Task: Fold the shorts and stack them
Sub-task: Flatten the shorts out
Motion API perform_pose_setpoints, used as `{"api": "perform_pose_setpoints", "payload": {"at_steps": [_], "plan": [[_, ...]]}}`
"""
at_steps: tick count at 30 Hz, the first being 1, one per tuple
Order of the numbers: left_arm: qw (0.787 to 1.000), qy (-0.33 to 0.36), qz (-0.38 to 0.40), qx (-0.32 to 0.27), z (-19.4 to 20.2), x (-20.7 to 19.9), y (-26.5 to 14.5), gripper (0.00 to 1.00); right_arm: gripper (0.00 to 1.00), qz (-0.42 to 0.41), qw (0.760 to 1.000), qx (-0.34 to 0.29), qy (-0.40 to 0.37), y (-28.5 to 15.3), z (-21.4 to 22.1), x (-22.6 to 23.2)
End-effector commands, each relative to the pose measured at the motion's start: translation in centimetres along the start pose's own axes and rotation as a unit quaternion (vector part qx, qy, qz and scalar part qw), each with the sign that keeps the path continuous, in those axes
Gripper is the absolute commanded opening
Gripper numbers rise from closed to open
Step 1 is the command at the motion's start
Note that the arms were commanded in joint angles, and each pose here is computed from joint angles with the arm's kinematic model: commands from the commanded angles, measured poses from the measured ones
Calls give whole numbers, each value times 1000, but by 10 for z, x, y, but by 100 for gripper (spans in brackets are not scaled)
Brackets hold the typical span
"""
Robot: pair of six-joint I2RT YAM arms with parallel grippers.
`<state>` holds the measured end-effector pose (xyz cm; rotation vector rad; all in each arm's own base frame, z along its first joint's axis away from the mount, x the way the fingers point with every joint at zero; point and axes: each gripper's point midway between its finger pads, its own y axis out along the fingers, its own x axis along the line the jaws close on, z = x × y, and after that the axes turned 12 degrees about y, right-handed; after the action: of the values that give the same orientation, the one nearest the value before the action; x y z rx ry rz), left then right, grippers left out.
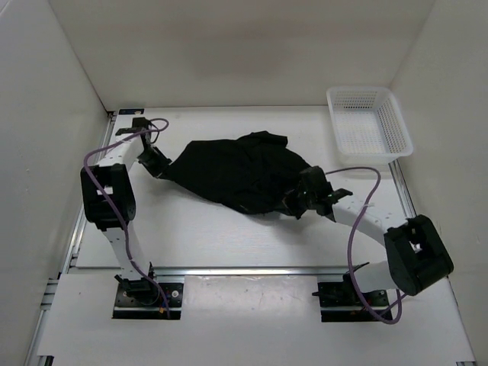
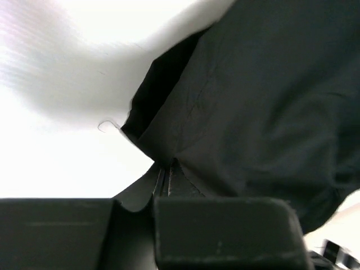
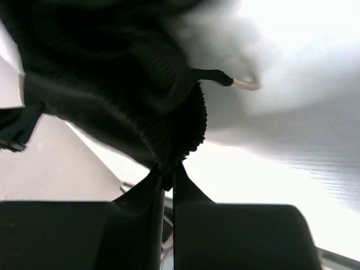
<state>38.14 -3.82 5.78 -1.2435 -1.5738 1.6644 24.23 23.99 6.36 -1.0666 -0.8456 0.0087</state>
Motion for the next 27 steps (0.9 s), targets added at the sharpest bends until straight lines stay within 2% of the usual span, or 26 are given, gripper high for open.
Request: {"api": "perform_pose_setpoints", "payload": {"at_steps": [1,3,5,6,7,8,9,10,11,12,13,14,15,16,17,18,20,24,27], "plan": [[996,20,33,-80,-26,-21,-62,10,0,-19,994,-80,-75,-35,-33,28],[994,25,51,-95,-32,-31,-78,10,0,-47,984,-121,-124,-54,-53,60],[988,35,78,-126,-48,-51,-111,10,0,-64,976,-156,-139,-72,-84,88],[985,36,92,-139,-54,-60,-129,10,0,-107,962,-174,-182,-99,-91,134],[975,52,115,-182,-71,-82,-165,10,0,-92,962,-180,-183,-105,-110,142],[971,57,123,-199,-77,-89,-183,10,0,-105,957,-177,-203,-118,-112,163],[969,59,130,-203,-76,-94,-201,10,0,-158,938,-201,-233,-160,-110,216],[964,63,138,-220,-81,-100,-217,10,0,-160,926,-208,-271,-168,-115,232],[948,71,165,-263,-87,-114,-257,10,0,-158,921,-211,-288,-184,-111,241],[937,76,187,-284,-83,-121,-281,10,0,-197,898,-235,-315,-220,-103,271],[926,79,201,-309,-82,-126,-303,10,0,-200,881,-252,-347,-236,-101,279],[915,86,212,-332,-80,-129,-322,10,0,-200,873,-258,-362,-249,-94,280],[899,93,236,-357,-65,-132,-352,10,0,-213,859,-274,-376,-271,-88,283],[891,93,245,-371,-60,-133,-365,10,0,-220,842,-287,-400,-285,-81,286],[878,102,260,-388,-56,-136,-379,10,0,-221,835,-297,-408,-296,-78,283],[876,104,262,-392,-50,-134,-383,10,0,-238,819,-315,-417,-321,-68,280],[862,113,276,-410,-30,-132,-408,10,0,-239,804,-321,-439,-332,-59,268],[844,140,283,-435,10,-121,-441,10,0,-274,759,-363,-466,-390,-32,242],[820,150,290,-469,42,-110,-475,10,0,-301,733,-374,-483,-422,-10,225]]}}
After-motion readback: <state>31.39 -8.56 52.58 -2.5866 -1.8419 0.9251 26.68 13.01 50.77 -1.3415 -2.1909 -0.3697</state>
